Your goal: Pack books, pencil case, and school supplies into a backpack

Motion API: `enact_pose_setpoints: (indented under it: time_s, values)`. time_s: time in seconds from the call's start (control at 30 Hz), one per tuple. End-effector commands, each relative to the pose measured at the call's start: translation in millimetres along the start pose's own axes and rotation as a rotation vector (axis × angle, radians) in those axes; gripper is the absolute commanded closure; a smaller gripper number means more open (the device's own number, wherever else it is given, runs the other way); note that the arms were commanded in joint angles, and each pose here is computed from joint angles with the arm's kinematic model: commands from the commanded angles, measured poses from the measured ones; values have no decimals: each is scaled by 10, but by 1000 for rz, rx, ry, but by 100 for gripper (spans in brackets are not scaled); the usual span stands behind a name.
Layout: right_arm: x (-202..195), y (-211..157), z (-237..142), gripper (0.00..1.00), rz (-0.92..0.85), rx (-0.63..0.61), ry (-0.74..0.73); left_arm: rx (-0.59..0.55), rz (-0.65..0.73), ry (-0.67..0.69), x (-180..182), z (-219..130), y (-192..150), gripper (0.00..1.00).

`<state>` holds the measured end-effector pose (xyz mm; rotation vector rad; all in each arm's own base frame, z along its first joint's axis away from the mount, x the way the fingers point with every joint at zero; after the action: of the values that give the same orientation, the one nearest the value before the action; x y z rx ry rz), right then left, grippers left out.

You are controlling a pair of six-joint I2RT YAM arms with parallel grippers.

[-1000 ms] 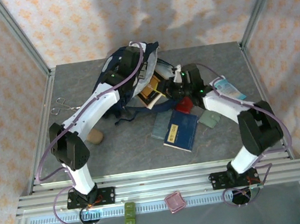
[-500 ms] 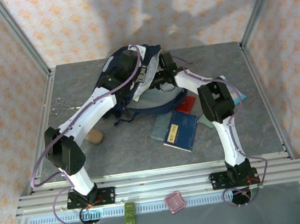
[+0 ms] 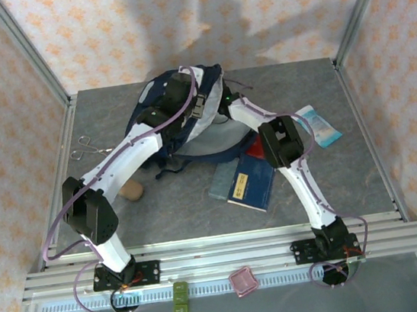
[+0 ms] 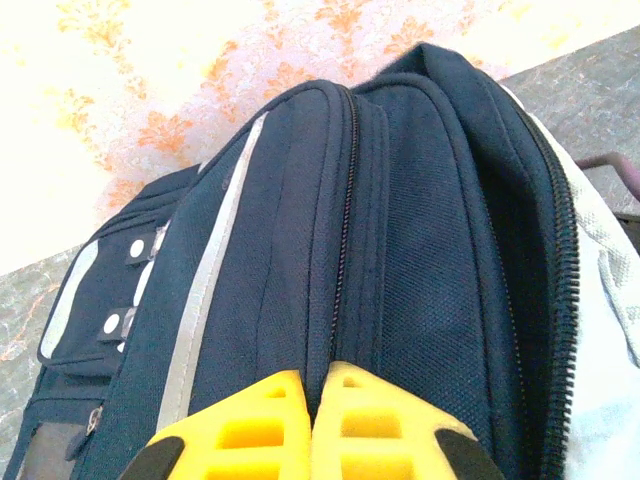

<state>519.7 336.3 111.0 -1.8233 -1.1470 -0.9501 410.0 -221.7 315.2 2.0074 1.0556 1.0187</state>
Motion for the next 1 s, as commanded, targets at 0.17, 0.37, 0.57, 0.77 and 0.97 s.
enact_pose_setpoints:
  time_s: [0.17,0.37,0.57,0.77,0.97]
  values:
    - [201,-160,-660,49,-29,-179,-19,-181,-56,-8,17,-291,395,100]
    - [-2,-93,-472,53,27,-153,-18,-187,-72,-32,-21,-263,392,100]
    - [69,-11,-339,63,26,-157,-7,-163,-85,-12,-25,-205,325,100]
    - [111,-311,-852,57,-76,-264,-110,-77,-112,131,61,73,148,100]
    - [115,-751,-1632,55,-146,-419,-154,-41,-166,261,236,458,138,100]
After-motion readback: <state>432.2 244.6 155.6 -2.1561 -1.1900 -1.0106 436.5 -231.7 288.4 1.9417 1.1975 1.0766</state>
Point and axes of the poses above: each hand's point on the last joint's axis, 136 mm out from that joint toward the fingers, its own z axis out along the fingers, its own x axis along the line the jaws close on, y = z × x, the point moved 6 cm from there along -z, back along the fingers, and after that the axes turned 14 degrees about z, right-handed, at the moved point
